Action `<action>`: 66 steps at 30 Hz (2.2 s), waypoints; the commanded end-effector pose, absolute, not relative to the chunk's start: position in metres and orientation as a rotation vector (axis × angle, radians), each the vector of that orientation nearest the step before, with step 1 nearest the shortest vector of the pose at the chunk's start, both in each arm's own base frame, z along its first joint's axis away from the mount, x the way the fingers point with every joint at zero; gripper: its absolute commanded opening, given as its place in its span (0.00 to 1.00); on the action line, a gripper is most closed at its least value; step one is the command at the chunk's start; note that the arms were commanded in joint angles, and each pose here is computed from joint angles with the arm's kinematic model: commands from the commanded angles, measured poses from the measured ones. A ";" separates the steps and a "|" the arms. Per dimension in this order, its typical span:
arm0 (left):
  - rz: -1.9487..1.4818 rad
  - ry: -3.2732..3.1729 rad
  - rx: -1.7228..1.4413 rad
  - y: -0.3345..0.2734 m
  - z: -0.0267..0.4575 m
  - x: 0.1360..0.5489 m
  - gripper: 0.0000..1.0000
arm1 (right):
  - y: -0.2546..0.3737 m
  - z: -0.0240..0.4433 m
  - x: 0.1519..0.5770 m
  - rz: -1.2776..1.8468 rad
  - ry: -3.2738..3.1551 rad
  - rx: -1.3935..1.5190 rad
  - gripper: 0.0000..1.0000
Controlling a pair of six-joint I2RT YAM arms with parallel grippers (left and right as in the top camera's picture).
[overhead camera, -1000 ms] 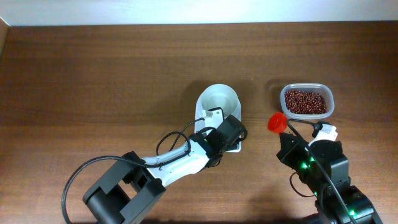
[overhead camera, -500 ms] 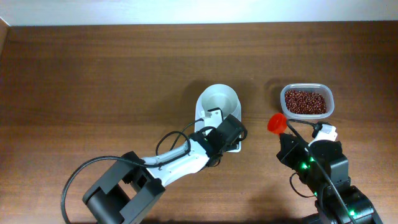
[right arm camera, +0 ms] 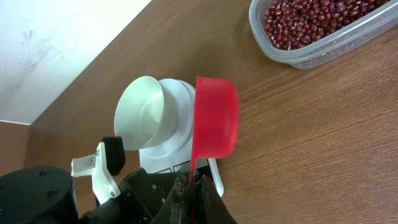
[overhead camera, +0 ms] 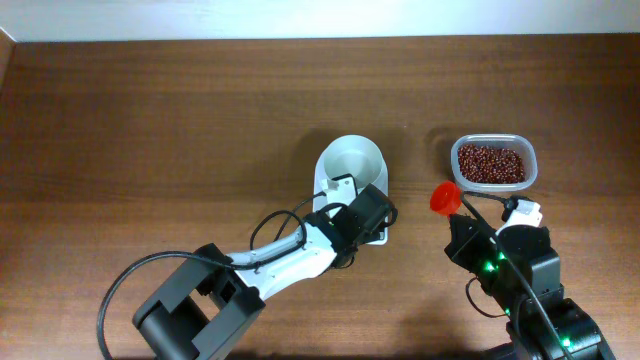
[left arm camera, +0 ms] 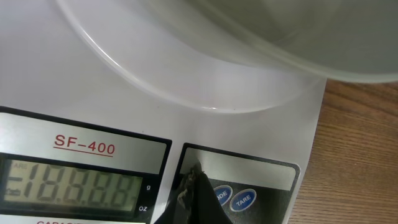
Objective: Scoop and weigh 50g on scale
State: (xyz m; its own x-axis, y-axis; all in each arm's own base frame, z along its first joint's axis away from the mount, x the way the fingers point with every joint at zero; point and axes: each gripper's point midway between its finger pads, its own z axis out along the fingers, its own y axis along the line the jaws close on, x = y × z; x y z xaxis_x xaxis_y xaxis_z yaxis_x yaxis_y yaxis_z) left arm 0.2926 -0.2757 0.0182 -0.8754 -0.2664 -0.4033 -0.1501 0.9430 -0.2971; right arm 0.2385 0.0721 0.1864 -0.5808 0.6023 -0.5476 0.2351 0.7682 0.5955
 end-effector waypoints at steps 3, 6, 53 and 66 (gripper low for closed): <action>-0.328 2.723 -0.326 -0.271 -0.003 0.278 0.00 | 0.071 0.190 0.239 0.601 2.175 0.609 0.04; -0.328 2.723 -0.325 -0.271 -0.003 0.278 0.00 | 0.071 0.189 0.239 0.602 2.176 0.608 0.04; -0.319 2.088 1.149 -0.119 0.277 0.229 0.99 | 0.079 0.189 0.237 0.647 2.194 0.587 0.04; -0.431 2.184 1.386 -0.126 0.294 0.233 0.99 | 0.092 0.193 0.214 0.615 2.324 0.276 0.04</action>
